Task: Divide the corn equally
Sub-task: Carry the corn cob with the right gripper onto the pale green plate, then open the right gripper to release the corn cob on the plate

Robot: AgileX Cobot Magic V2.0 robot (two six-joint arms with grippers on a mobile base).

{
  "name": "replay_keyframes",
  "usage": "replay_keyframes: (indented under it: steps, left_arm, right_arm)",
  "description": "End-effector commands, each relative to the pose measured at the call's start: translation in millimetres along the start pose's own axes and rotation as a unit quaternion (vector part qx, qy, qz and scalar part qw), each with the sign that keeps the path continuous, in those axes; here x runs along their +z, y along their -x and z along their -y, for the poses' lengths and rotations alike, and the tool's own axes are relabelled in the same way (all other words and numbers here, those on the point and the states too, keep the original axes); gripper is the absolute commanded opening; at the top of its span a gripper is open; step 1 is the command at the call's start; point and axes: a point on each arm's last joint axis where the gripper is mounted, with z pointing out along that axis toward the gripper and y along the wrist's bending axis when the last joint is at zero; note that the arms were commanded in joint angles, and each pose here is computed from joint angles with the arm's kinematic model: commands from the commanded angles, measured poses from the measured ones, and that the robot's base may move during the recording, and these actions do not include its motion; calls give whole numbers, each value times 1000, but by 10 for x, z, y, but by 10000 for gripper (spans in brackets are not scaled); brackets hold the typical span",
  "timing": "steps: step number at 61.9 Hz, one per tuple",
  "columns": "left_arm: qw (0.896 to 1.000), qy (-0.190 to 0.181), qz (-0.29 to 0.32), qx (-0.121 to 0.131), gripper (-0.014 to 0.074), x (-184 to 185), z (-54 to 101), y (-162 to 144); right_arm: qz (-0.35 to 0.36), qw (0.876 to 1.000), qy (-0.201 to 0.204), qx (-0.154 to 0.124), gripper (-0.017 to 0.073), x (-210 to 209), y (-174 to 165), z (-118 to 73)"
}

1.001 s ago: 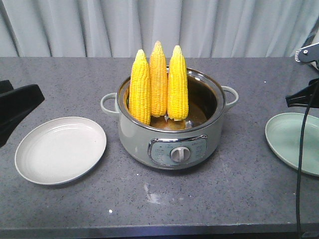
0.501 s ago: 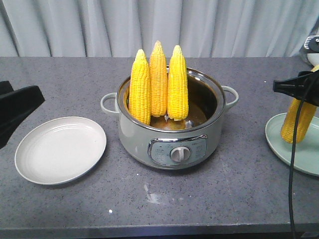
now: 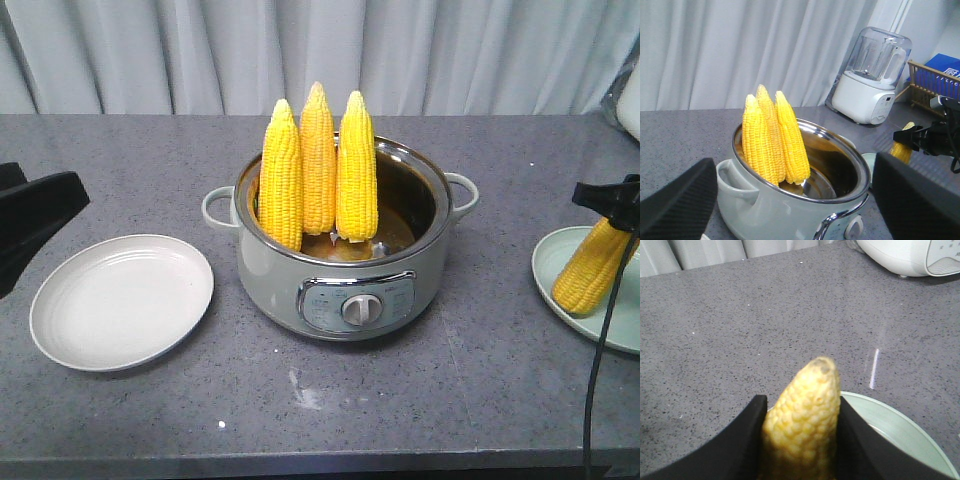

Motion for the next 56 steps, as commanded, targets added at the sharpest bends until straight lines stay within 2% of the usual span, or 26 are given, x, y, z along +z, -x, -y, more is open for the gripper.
replay_keyframes:
  steps: [1, 11, 19, 23, 31, 42, 56]
  left_arm:
    - [999, -9, 28, -14, 589, -9, 52, 128]
    - [999, -9, 28, -14, 589, -9, 52, 128]
    - [999, -10, 28, -14, 589, -9, 53, 128]
    - [999, -10, 28, -14, 589, -9, 53, 128]
    - [999, -10, 28, -14, 589, -9, 54, 128]
    - [999, -12, 27, -14, 589, -9, 56, 127]
    - [999, -17, 26, -14, 589, -9, 65, 125]
  right_arm:
    - [29, 999, 23, 16, 157, -95, 151, 14]
    - [28, 999, 11, 15, 315, -94, 150, 36]
    - [25, 999, -29, 13, 397, -94, 143, 110]
    - [23, 998, -51, -2, 410, -97, 139, 149]
    - [19, 997, -69, -31, 410, -101, 137, 183]
    - [15, 995, -94, -37, 410, -108, 133, 228]
    - [8, 989, -125, -73, 410, -120, 131, 283]
